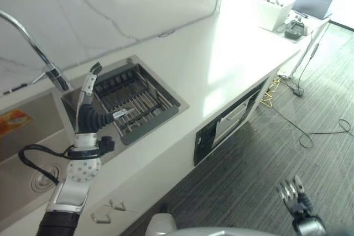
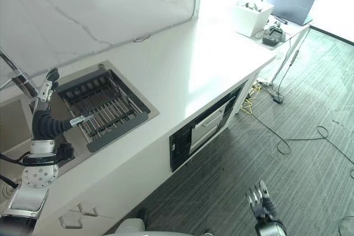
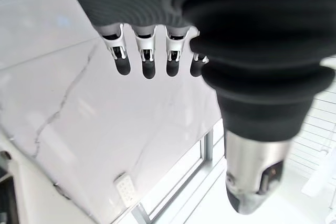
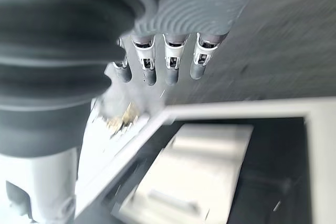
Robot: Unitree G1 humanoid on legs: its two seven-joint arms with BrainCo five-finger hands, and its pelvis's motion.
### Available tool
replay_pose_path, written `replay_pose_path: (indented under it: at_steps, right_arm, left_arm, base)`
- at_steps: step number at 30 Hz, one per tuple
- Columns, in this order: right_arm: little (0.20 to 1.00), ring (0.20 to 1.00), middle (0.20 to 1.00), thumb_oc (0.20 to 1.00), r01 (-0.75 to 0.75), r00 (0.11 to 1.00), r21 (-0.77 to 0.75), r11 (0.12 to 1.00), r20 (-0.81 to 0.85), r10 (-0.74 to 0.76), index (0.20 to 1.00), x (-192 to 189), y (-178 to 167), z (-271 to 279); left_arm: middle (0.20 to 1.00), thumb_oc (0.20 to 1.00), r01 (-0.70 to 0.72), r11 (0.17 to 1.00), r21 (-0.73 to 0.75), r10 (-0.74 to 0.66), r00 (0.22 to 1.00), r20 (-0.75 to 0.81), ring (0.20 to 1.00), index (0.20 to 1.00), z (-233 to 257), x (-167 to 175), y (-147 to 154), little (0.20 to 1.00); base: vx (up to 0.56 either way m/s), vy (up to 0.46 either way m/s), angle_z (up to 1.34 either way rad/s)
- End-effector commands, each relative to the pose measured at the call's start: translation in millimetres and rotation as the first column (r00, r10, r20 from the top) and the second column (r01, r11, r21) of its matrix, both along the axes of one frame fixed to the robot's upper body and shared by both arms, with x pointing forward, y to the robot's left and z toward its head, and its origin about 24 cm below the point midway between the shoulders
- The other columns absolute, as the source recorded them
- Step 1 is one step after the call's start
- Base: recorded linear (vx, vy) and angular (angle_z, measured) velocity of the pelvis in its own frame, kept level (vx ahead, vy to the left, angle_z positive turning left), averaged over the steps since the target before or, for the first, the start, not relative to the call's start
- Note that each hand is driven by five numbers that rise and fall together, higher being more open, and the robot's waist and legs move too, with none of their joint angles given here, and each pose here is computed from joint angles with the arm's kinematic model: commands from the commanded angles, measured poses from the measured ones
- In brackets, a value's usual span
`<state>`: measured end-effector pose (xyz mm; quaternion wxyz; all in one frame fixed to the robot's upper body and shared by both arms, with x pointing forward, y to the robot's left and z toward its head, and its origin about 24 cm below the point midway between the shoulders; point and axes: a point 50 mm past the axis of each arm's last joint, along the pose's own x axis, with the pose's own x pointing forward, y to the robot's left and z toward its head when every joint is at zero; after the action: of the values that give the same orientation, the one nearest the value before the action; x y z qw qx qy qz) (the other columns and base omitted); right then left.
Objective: Place the dishes in the dishwasher.
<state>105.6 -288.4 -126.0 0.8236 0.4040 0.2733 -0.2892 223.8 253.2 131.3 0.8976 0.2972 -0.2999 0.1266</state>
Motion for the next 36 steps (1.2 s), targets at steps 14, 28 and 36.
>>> replay_pose_path:
  at_steps: [14,28,36]
  right_arm:
    - [1.0,1.0,1.0,1.0,-0.063,0.99,0.008,0.998,0.13,0.061,1.0,71.4,24.9,14.7]
    - [1.0,1.0,1.0,1.0,-0.015,0.988,0.1,0.995,0.155,-0.001,1.0,77.8,34.9,12.4]
    - [1.0,1.0,1.0,1.0,-0.117,0.991,0.08,0.99,-0.052,0.122,1.0,31.9,32.2,-10.1]
  left_arm:
    - [1.0,1.0,-0.386,0.763,-0.519,0.467,0.883,0.03,1.0,1.0,-26.4,-48.6,60.9,1.0]
    - [1.0,1.0,-0.629,0.53,-0.569,-0.138,0.599,-0.789,1.0,1.0,-238.9,-134.7,16.8,1.0]
    - [1.0,1.0,-0.739,0.453,-0.499,-0.591,0.171,-0.788,1.0,1.0,-290.1,-168.3,-30.6,1.0]
  base:
    - [-0.09,-0.044,0.71]
    - [0.01,-0.074,0.29]
    - [0.1,0.11,-0.5]
